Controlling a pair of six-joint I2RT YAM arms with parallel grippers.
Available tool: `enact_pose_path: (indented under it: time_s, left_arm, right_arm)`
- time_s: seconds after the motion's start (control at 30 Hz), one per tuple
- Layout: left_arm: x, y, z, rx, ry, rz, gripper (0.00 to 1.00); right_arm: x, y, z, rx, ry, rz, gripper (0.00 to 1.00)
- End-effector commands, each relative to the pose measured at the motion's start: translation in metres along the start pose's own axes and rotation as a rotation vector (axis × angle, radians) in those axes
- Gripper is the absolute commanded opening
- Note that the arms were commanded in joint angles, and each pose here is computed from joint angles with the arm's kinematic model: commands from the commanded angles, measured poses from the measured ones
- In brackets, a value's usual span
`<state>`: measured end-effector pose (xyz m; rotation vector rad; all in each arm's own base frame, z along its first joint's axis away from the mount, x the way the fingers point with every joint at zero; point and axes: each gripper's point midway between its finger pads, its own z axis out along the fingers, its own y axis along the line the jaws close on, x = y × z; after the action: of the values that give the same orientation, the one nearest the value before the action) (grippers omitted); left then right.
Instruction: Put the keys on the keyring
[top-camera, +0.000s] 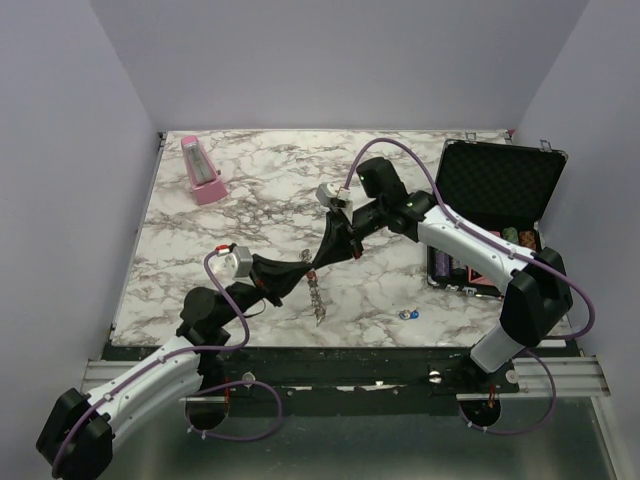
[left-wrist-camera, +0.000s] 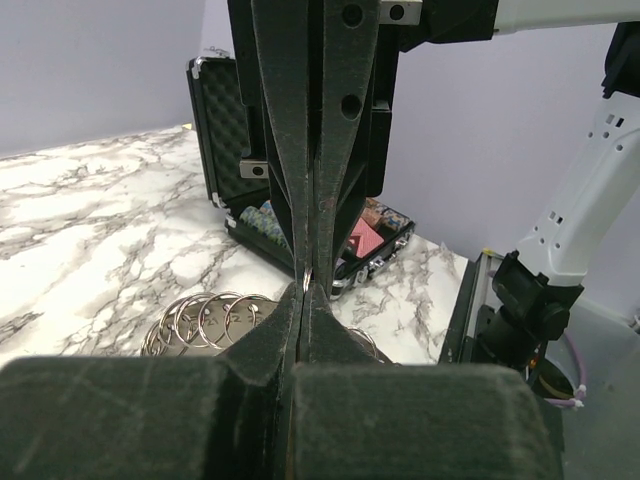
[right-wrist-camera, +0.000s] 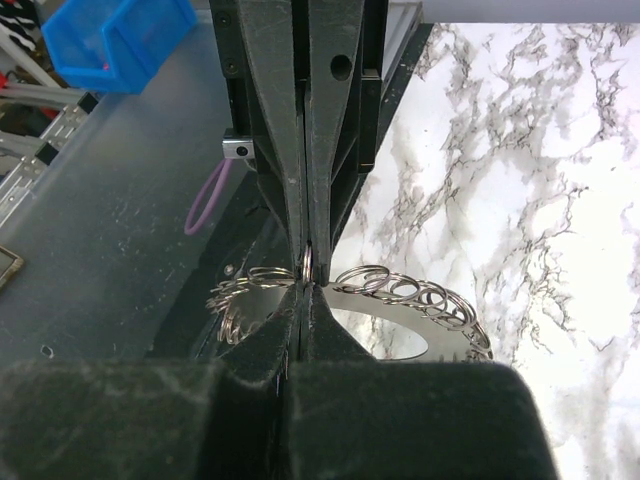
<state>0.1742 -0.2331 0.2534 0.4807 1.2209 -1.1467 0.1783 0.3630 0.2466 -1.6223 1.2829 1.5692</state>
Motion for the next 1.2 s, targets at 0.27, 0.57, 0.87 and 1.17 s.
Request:
enact_pose_path:
  time_s: [0.27, 0.57, 0.87, 1.17]
  left_arm:
    - [-0.012, -0.001, -0.01, -0.054, 0.054, 0.038, 0.61]
    - [-0.024, -0.003, -0.029, -0.12, 0.262, 0.165, 0.9]
    - [-0.017, -0.002, 0.0, -0.026, 0.39, 0.233, 0.9]
    - [0.001, -0.002, 0.02, 0.103, 0.42, 0.309, 0.65]
  right_arm:
    - [0.009, 0.0, -0.007, 0.032, 0.123, -0.08, 0.0]
    - [0.019, -0.009, -0.026, 0.101, 0.309, -0.128, 0.01]
    - [0.017, -0.008, -0.035, 0.069, 0.401, -0.088, 0.01]
    - [0.015, -0.005, -0.035, 0.075, 0.396, -0.077, 0.01]
